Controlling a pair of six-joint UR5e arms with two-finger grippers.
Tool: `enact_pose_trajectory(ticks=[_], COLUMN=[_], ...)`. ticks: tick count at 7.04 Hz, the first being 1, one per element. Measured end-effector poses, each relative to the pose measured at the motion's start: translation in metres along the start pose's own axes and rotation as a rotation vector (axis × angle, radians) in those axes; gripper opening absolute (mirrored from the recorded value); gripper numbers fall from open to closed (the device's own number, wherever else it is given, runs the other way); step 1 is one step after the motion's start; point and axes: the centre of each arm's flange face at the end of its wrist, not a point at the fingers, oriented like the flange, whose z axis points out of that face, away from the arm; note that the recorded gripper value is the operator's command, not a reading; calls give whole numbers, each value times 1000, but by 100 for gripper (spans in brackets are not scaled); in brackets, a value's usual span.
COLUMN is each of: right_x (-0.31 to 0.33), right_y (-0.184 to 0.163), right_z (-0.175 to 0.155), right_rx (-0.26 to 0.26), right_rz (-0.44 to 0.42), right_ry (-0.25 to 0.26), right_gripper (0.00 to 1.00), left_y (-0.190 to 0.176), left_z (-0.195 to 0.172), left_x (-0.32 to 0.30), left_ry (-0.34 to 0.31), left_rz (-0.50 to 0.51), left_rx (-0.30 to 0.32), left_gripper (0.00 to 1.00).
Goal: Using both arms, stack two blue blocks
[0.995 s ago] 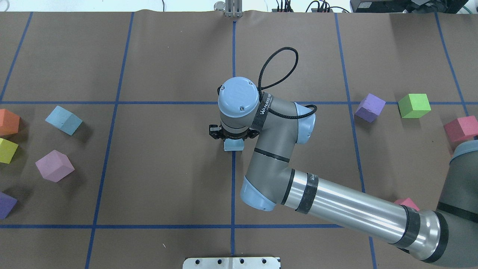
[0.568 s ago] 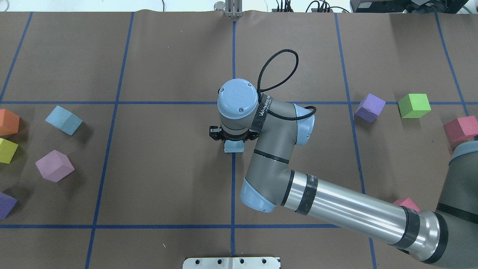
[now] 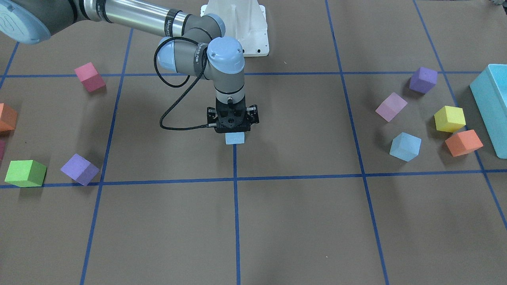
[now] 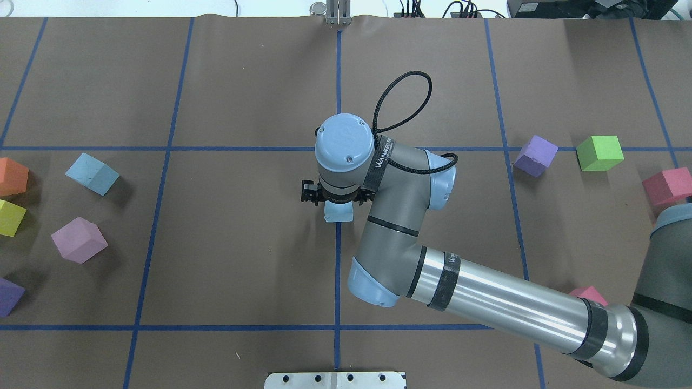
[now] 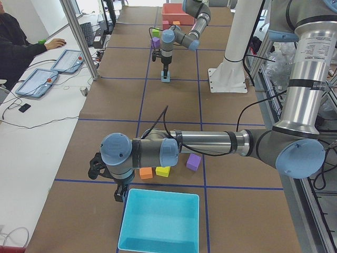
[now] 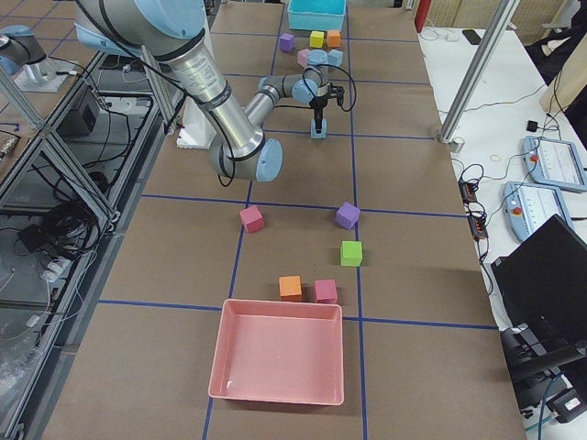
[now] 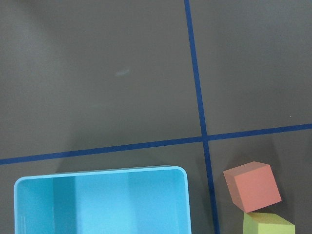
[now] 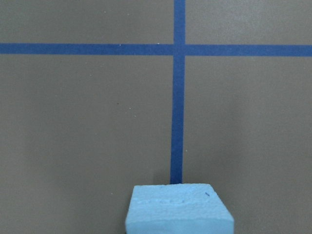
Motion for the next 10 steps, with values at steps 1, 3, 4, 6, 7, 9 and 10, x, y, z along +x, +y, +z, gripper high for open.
enact_pose_trajectory(ticks=[1,3,4,6,7,9,10], right_x=[2,47,105,266,347,504,566], right_y=[-5,-53,-90,-151,-168,-182,-180], right_z=[-5,-45,-74,-130,-150,-189,-209], right_rx=[6,33,23,15,25,39,31], right_rz=[1,12,-7,-74,-122,-182,-204], right_ry=[-6,-23,-35,-43,-24,19,32], right_gripper=[100,100,100,100,100,100,100], left_y=[0,-1,-2,-11,-25,-65,-85], left_z=[0,-1,-3,-9,-15,-8,5], left_x=[0,1,3,14,30,110,159], left_ry=[0,0,4,46,58,71,77], left_rz=[0,2,4,-12,-41,-17,58], left_rx=[0,2,5,28,41,32,19], left_gripper=[98,98,98,98,98,98,98])
